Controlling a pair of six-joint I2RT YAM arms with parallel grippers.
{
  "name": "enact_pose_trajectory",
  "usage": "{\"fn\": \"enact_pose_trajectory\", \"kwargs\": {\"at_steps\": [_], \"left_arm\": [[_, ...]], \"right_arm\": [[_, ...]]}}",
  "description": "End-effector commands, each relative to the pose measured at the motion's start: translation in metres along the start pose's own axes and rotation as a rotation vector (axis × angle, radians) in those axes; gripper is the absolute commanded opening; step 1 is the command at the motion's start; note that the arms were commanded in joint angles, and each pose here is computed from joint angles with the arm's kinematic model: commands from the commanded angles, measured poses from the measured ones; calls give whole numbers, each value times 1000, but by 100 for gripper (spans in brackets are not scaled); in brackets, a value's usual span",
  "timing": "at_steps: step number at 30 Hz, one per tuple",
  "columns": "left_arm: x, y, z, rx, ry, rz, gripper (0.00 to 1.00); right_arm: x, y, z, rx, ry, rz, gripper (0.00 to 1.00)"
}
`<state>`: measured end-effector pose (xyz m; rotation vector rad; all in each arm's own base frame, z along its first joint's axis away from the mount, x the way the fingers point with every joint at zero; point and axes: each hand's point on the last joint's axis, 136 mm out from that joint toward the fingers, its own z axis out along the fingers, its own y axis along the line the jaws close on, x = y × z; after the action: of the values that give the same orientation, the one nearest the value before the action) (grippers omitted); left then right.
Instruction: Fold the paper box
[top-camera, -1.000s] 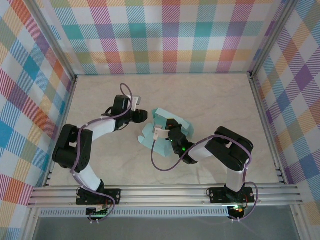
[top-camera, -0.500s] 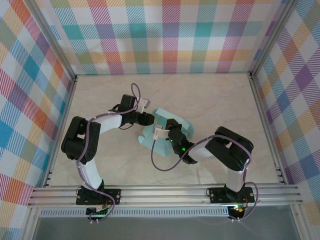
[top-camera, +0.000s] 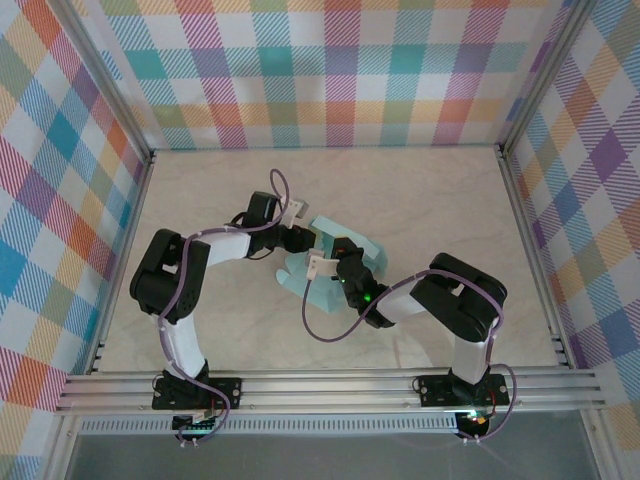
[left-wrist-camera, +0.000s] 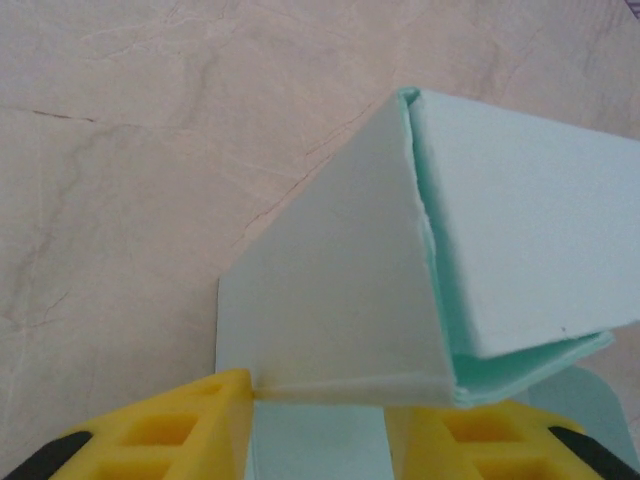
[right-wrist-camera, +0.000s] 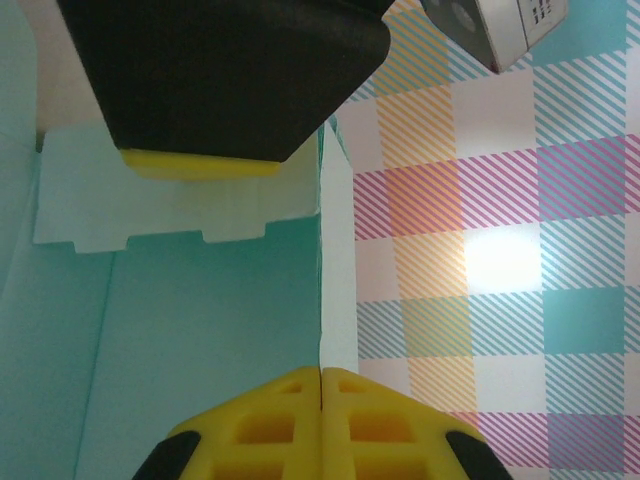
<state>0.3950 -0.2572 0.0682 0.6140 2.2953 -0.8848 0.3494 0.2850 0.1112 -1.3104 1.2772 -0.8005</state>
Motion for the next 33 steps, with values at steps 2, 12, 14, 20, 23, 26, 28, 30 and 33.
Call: {"fn": "enact_pose_trajectory", "kwargs": {"at_steps": [2, 12, 14, 20, 23, 26, 28, 30, 33], "left_arm": [[3, -9, 8, 33, -17, 31, 37], [-5, 5, 13, -79, -96, 9, 34], [-7, 6, 13, -91, -108, 8, 37], [-12, 6, 14, -104, -117, 8, 36], [-13, 3, 16, -91, -119, 5, 31], [-14, -2, 18, -81, -118, 5, 28], [-16, -3, 19, -76, -120, 5, 26], [-16, -4, 21, -75, -118, 3, 25], [-17, -5, 23, -70, -118, 2, 22]], "right_arm": [[1, 10, 2, -43, 6, 1, 0], [-3, 10, 0, -51, -7, 13, 0], [-4, 13, -2, -64, -10, 17, 0], [-4, 21, -4, -112, -10, 30, 0], [-5, 21, -4, -112, -12, 25, 0], [-5, 21, -4, -117, -13, 29, 0], [-6, 23, -4, -125, -13, 31, 0], [-7, 23, -5, -128, -16, 33, 0], [-7, 25, -6, -137, -14, 38, 0]]}}
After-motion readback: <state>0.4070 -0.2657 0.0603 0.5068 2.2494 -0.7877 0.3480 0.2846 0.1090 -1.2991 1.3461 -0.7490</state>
